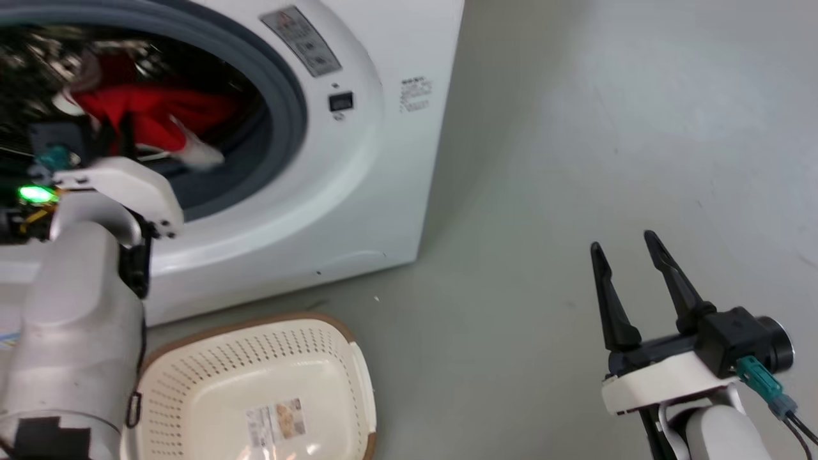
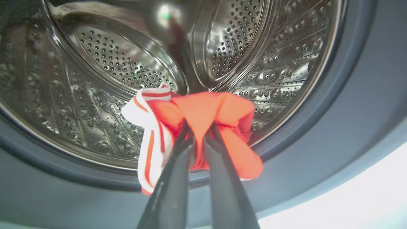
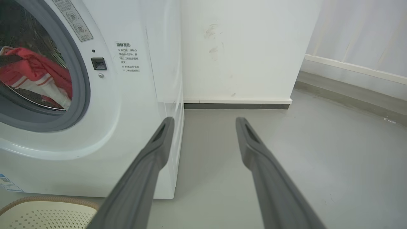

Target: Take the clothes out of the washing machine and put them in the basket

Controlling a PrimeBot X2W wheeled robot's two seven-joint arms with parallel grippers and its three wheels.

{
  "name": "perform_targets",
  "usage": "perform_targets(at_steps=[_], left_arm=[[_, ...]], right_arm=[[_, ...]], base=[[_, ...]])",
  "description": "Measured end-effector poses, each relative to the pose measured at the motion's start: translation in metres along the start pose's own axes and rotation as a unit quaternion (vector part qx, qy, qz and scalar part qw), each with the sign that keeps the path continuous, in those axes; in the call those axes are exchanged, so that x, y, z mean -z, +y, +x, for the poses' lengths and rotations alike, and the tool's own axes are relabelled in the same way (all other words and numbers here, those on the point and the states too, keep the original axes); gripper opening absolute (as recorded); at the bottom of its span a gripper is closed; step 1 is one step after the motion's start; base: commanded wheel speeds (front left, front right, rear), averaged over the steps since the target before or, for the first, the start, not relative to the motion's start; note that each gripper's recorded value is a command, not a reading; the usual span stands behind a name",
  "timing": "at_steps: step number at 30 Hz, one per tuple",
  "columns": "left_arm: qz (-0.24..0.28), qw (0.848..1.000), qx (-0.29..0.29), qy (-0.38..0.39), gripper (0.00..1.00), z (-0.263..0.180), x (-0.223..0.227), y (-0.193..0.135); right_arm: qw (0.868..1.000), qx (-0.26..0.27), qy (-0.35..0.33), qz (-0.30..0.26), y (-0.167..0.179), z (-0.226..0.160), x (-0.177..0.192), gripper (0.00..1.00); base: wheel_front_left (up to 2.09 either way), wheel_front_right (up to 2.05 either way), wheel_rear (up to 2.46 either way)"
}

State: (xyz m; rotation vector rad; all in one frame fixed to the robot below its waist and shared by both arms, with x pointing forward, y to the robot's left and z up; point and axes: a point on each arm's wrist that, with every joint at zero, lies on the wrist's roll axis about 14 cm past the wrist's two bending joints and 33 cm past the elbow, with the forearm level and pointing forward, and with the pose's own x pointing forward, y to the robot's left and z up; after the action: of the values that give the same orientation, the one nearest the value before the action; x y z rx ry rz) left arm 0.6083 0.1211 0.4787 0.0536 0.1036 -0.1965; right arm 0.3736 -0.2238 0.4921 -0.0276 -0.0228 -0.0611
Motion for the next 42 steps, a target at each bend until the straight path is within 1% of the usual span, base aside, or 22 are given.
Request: perform_targets(at_steps=[4,10,15,22,27,34,37,42], left_arm=[[0.002,0.999,0.008,-0.032,0.00,-0.025,-0.028,-0.003],[0.001,0.993,0.009,-0.114,0.00,-0.063,-0.083,0.001],[0.001,0.987,0.018,-0.159,0.00,-0.096,-0.105,-0.003],[-0.001,0.981,0.020,-0.195,0.00,-0.143,-0.113,-0.006],[-0.005,0.980,0.026,-0.198,0.00,-0.176,-0.108,-0.016],[-0.035,0.984,0.016,-0.171,0.00,-0.222,-0.091,-0.026],[-0.059,0.988,0.004,-0.140,0.00,-0.236,-0.074,-0.028],[-0.084,0.995,-0.011,-0.055,0.00,-0.253,-0.023,-0.029]], right_arm=[[1.000,-0.002,-0.017,0.004,0.002,-0.009,-0.013,1.00],[0.999,-0.016,-0.036,0.004,0.011,-0.017,-0.028,1.00],[0.999,-0.022,-0.046,0.007,0.015,-0.022,-0.037,1.00],[0.998,-0.037,-0.056,0.005,0.024,-0.028,-0.048,1.00],[0.997,-0.045,-0.058,0.003,0.029,-0.030,-0.052,1.00],[0.997,-0.057,-0.060,0.002,0.036,-0.032,-0.056,1.00],[0.996,-0.060,-0.063,0.000,0.038,-0.030,-0.058,1.00],[0.996,-0.066,-0.059,0.000,0.042,-0.027,-0.056,1.00]], base=[[0.00,0.00,0.00],[0.00,0.00,0.00],[0.00,0.00,0.00],[0.00,0.00,0.00],[0.00,0.00,0.00],[0.00,0.00,0.00],[0.00,0.00,0.00],[0.00,0.00,0.00]])
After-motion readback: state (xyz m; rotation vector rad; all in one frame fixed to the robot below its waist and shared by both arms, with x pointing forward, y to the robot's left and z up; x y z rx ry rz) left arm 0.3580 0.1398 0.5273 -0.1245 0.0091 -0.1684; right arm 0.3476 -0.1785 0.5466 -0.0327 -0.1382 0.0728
